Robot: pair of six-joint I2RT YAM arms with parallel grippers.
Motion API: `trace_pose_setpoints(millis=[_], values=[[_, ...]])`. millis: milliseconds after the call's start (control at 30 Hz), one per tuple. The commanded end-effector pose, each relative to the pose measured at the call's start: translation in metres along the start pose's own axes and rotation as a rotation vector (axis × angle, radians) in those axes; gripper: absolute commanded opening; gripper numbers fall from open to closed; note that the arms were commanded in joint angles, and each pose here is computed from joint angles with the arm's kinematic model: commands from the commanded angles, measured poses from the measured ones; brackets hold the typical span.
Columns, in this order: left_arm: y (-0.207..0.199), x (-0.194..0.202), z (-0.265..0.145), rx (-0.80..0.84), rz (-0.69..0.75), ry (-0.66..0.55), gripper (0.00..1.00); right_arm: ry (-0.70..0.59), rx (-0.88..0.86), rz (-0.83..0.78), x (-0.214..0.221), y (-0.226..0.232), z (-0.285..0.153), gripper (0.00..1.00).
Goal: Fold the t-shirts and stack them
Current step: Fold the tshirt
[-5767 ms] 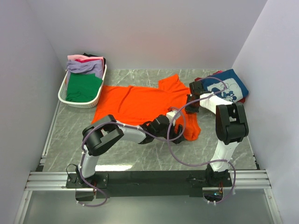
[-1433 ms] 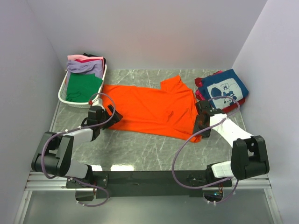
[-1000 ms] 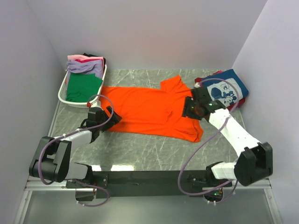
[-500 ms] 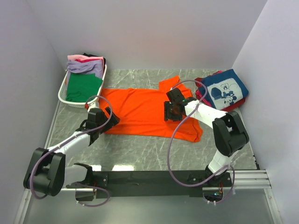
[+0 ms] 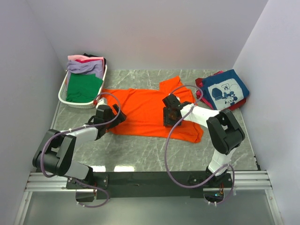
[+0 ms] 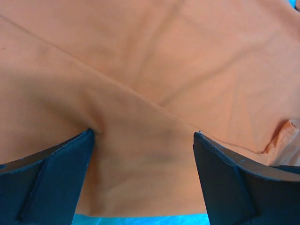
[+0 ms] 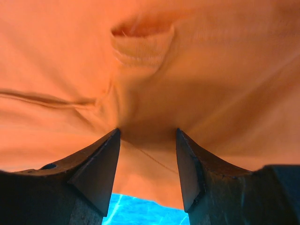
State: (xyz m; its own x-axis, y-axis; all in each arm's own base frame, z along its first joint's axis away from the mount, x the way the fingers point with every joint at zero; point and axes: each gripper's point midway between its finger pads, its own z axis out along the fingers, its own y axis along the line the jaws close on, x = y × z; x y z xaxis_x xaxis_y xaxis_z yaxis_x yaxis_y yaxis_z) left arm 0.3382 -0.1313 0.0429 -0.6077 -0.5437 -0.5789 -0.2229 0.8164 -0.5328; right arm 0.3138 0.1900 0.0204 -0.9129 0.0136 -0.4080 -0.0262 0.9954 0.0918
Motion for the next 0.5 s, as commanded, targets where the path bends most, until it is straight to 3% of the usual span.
trace_pose_setpoints(millis=[0, 467], values=[[0.005, 0.033, -0.001, -0.011, 0.005, 0.085, 0.94, 0.008, 0.037, 0.011, 0.013, -0.006, 0.002, 0.58], [0.023, 0.075, -0.034, -0.052, -0.034, 0.163, 0.95, 0.132, 0.055, 0.041, 0.087, -0.030, -0.018, 0.58]])
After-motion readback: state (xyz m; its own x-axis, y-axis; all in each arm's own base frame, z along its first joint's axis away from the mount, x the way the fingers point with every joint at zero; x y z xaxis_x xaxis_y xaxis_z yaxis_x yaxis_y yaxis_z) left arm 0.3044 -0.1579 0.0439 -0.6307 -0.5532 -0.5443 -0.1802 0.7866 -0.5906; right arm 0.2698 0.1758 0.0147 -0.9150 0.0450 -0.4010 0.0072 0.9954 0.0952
